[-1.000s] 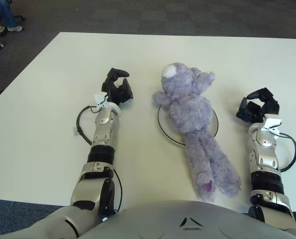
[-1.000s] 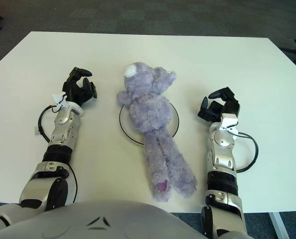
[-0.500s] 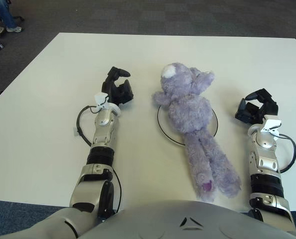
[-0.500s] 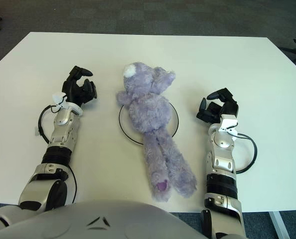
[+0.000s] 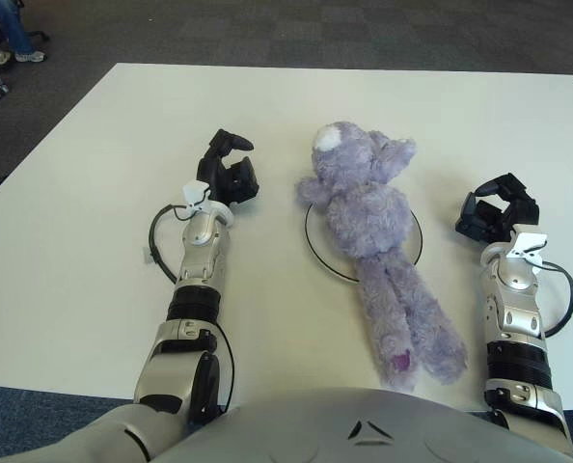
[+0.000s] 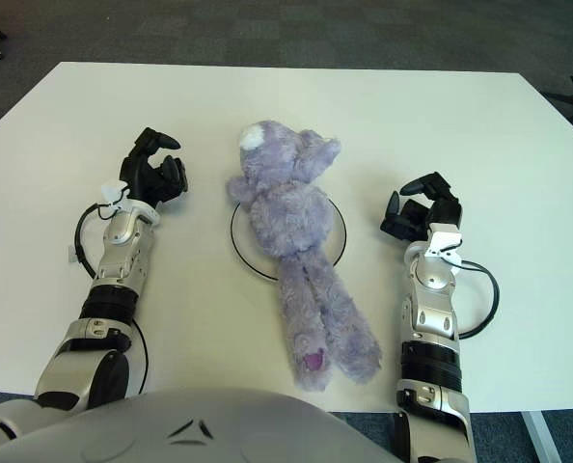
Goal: Put the doll into the plate.
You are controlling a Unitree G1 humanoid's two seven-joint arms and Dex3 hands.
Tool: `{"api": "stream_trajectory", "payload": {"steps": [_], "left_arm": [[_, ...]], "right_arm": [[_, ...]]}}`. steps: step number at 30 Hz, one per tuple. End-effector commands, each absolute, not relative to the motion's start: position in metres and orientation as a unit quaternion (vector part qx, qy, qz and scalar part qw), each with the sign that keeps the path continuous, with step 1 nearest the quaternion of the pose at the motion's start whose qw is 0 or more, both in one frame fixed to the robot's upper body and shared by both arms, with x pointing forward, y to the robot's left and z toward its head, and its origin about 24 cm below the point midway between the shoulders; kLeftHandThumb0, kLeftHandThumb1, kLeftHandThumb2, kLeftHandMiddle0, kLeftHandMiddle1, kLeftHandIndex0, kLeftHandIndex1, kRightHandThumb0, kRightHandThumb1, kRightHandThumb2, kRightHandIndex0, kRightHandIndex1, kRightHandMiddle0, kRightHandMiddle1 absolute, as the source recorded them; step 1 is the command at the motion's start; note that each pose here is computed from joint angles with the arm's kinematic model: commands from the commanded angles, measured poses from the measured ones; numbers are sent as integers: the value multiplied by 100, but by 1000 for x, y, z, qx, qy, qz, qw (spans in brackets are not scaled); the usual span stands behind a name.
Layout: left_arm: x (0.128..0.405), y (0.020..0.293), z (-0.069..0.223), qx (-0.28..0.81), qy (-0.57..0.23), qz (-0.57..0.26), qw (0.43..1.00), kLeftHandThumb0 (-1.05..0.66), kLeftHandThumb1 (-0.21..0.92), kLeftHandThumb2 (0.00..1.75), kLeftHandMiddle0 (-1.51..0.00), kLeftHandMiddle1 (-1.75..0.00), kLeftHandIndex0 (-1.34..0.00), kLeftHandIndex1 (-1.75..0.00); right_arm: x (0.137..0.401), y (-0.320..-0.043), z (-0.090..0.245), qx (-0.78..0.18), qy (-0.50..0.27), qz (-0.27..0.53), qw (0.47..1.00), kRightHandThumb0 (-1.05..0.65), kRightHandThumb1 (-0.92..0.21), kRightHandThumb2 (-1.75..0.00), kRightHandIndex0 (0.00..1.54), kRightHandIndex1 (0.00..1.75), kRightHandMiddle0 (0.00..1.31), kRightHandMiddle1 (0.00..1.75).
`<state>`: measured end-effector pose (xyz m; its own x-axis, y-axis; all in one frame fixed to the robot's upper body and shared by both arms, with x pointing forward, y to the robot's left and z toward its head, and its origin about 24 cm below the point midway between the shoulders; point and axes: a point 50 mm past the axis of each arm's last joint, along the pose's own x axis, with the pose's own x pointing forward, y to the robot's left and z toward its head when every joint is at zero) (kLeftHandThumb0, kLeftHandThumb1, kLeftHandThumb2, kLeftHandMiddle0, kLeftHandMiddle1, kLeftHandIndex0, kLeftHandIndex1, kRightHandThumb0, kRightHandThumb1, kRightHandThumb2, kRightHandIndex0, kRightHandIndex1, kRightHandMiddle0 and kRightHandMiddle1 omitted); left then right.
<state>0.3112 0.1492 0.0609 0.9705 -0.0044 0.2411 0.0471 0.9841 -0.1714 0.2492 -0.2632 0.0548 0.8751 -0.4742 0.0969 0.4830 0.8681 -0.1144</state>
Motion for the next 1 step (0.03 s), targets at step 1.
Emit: {"api": "stream_trajectory", "payload": {"steps": [1], "left_arm": [[301,150,44,-94,-96,-11,991,-44,43,117,-124,-175,-52,-175]], "right_arm": [[245,-262,46,-62,-8,-249,966,-51,-25,-140,122,175,67,175]]}}
